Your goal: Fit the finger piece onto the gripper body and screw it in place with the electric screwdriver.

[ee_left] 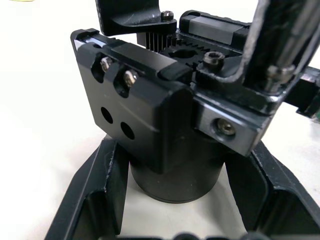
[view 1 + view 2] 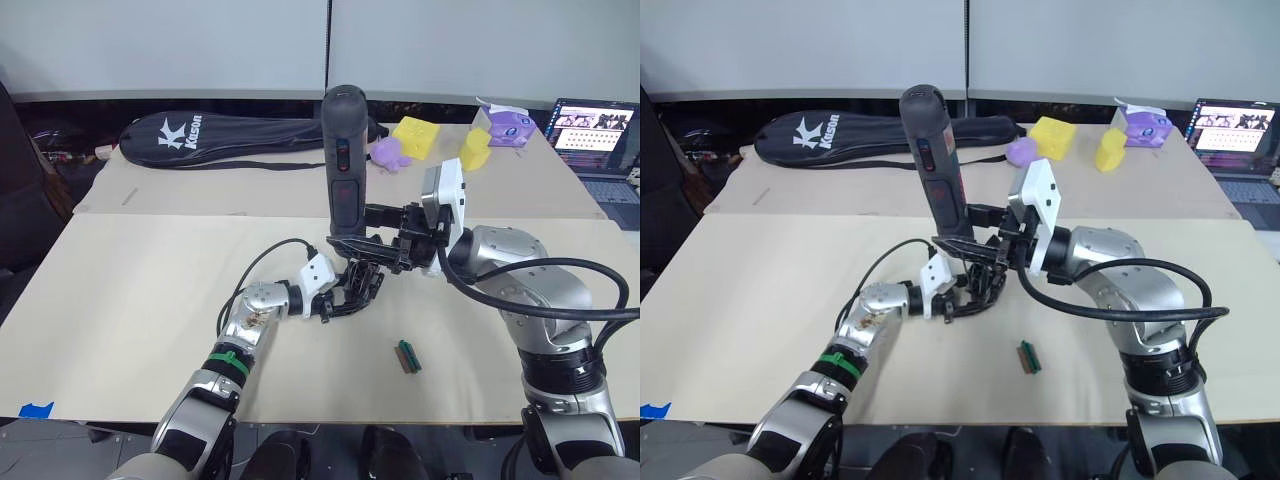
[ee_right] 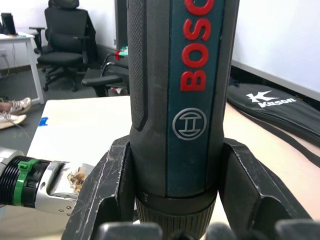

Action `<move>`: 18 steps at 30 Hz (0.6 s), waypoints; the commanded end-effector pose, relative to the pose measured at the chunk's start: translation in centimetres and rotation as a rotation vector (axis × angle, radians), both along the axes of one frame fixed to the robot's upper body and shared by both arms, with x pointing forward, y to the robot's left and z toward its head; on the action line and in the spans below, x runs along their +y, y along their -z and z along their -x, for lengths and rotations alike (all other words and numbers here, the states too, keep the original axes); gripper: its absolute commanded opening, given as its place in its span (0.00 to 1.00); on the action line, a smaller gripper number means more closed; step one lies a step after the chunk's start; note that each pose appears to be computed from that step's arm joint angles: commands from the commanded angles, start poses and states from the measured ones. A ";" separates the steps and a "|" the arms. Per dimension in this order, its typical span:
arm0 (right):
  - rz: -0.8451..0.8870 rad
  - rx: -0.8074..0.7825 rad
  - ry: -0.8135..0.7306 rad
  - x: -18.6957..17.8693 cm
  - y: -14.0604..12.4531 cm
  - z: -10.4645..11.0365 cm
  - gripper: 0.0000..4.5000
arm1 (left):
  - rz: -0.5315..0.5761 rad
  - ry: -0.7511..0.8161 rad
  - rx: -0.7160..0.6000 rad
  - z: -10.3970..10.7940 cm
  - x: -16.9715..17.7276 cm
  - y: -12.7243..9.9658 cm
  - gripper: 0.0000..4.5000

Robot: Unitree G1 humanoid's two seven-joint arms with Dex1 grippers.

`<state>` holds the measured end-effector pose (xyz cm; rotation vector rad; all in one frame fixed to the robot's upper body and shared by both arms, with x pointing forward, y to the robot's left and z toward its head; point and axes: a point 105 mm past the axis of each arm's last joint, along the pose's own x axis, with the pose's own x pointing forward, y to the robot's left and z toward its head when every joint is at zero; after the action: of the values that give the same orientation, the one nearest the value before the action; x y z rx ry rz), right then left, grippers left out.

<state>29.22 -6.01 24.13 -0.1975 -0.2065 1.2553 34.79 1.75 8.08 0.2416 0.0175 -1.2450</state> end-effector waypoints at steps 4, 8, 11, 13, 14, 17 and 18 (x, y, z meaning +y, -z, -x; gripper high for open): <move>0.078 0.100 0.068 -0.9 3.2 -1.5 0.42 | 0.004 -0.013 -0.041 -0.6 0.2 -1.1 0.51; 0.080 0.100 0.068 -0.9 3.5 -1.5 0.42 | 0.003 -0.013 -0.042 -0.6 0.2 -1.1 0.51; 0.081 0.100 0.067 -0.9 3.7 -1.4 0.42 | 0.003 -0.013 -0.042 -0.6 0.3 -1.1 0.51; 0.082 0.099 0.068 -1.0 3.8 -1.4 0.42 | 0.002 -0.012 -0.042 -0.6 0.3 -1.1 0.51; 0.082 0.099 0.069 -1.0 3.8 -1.4 0.42 | 0.002 -0.012 -0.042 -0.6 0.3 -1.1 0.51; 0.080 0.095 0.071 -1.0 3.7 -1.4 0.42 | 0.001 -0.012 -0.042 -0.6 0.3 -1.1 0.51; 0.078 0.093 0.072 -1.0 3.7 -1.4 0.42 | 0.002 -0.011 -0.043 -0.6 0.2 -1.1 0.51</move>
<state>29.45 -6.24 23.75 -0.1992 -0.2202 1.2516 34.82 1.85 7.94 0.2475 0.0249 -1.2439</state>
